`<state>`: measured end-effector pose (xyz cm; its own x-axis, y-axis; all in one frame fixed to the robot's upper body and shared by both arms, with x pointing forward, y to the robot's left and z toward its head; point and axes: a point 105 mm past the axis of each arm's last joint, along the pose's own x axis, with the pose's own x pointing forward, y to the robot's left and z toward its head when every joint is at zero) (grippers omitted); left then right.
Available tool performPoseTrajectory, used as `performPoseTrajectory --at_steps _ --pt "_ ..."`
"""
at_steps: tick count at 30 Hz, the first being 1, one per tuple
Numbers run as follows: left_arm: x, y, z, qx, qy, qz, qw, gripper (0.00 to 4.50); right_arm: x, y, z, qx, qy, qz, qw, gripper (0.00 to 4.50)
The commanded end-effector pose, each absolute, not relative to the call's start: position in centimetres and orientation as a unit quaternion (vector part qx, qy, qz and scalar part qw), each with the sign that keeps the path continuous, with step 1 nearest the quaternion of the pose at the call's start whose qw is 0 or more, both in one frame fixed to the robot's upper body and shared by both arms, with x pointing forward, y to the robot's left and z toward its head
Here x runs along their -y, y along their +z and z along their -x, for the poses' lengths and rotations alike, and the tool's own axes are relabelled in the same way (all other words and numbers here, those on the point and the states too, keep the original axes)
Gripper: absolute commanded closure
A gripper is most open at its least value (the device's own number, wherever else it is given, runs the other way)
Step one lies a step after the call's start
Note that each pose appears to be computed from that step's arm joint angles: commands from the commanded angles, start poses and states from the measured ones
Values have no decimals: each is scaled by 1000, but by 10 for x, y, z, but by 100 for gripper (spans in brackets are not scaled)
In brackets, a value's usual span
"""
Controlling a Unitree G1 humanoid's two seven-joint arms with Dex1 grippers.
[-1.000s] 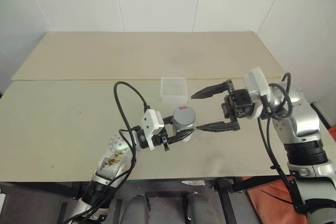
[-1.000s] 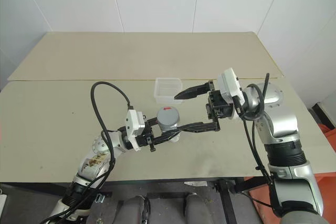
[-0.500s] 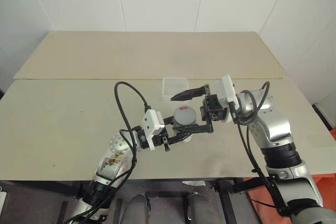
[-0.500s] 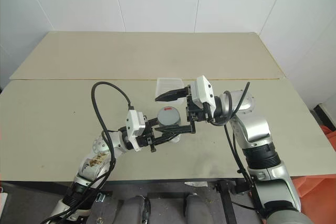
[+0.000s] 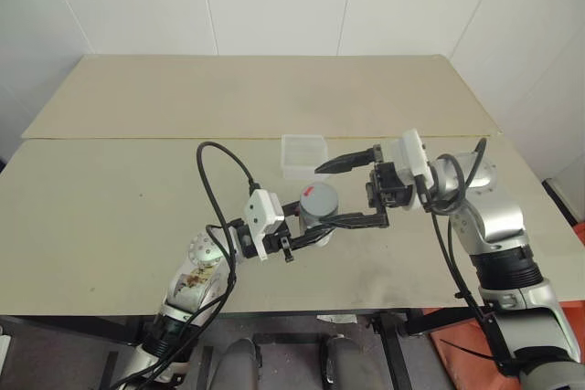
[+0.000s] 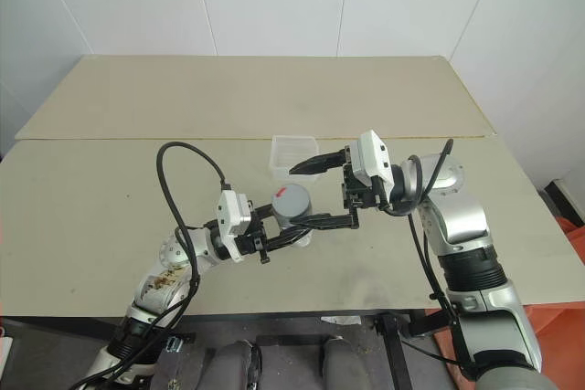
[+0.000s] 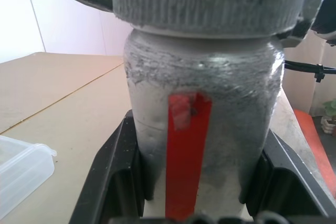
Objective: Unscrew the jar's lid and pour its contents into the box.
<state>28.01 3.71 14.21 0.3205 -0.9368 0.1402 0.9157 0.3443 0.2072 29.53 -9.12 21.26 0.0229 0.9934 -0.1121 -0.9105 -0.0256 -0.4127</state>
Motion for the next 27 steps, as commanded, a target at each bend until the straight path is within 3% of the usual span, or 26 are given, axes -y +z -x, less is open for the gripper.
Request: performPoseTrajectory --at_steps 1,13,17,27 --pt "-31 151 -273 139 -587 -44 796 256 108 223 -300 126 665 202 708 4" --pt "-32 150 -273 138 -588 -46 796 256 117 219 -298 113 670 205 705 4" --pt "-31 149 -273 138 -586 -47 797 256 123 216 -280 84 704 211 673 4" --pt "-29 147 -273 139 -588 -50 796 256 90 227 -271 102 690 190 691 4"
